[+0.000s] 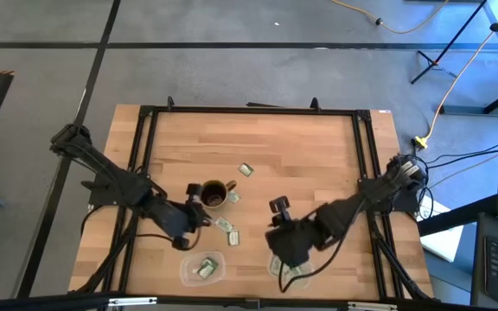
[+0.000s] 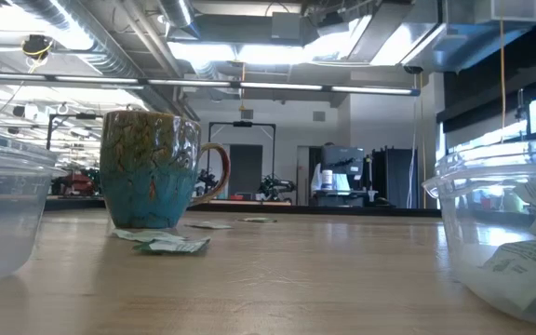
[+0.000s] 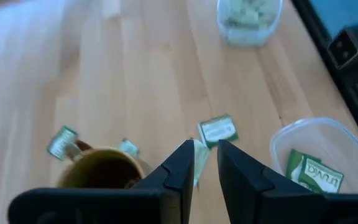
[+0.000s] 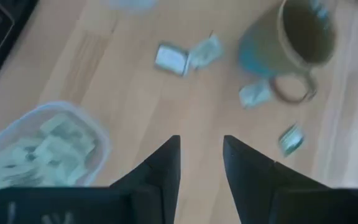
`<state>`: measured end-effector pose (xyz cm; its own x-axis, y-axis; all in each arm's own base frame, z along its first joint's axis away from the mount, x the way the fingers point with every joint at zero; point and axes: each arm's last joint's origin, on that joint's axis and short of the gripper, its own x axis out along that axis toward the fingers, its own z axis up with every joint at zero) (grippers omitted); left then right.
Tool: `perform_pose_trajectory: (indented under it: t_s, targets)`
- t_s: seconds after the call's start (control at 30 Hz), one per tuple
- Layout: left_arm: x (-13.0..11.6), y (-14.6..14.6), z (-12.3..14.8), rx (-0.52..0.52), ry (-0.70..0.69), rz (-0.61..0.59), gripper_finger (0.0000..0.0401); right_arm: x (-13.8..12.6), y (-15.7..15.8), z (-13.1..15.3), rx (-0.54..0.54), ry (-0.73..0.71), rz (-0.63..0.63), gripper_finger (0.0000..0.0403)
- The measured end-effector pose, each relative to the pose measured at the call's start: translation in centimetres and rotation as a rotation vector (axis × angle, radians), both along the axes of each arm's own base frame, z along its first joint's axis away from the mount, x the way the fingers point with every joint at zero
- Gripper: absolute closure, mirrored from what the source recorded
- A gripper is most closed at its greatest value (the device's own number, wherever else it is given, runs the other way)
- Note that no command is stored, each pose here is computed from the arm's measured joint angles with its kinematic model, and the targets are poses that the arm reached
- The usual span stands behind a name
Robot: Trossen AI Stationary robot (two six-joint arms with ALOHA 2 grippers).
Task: Pick and place items into bin
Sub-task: Put the green stevia packet into the left transparent bin
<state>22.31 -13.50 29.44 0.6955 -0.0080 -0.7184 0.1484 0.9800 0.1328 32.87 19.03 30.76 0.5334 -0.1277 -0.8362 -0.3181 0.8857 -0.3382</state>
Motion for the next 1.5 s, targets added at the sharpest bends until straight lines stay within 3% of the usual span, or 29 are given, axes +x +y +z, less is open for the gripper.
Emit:
perform_pose_trajectory:
  t_s: [0.23, 0.43, 0.6, 0.83, 1.03, 1.4, 1.5]
  targets:
    - [-3.5, 1.9, 0.5, -0.042, -0.142, -0.006, 0.0336, 0.8, -6.0, -1.3, 0.119, -0.075, 0.06, 0.0279]
    - [-6.6, 4.4, -0.3, -0.116, -0.313, -0.007, 0.0336, 0.7, -11.5, -2.9, 0.146, -0.352, 0.025, 0.0279]
    - [-8.6, 5.8, -1.8, -0.164, -0.481, -0.02, 0.0336, 0.1, -14.5, -5.6, 0.162, -0.464, -0.054, 0.0279]
    - [-9.3, 5.7, -5.3, -0.225, -0.637, -0.212, 0.0336, -1.0, -13.7, -8.4, 0.316, -0.436, -0.036, 0.0279]
    - [-8.8, 5.4, -7.9, -0.159, -0.621, -0.245, 0.0336, -1.2, -12.8, -8.7, 0.341, -0.441, -0.022, 0.0279]
    - [-6.3, 3.9, -8.0, -0.076, -0.597, -0.241, 0.0336, -0.6, -13.2, -7.8, 0.328, -0.55, 0.001, 0.0279]
    - [-5.0, 3.2, -7.6, -0.002, -0.584, -0.219, 0.0336, -0.6, -13.4, -7.8, 0.33, -0.551, -0.007, 0.0279]
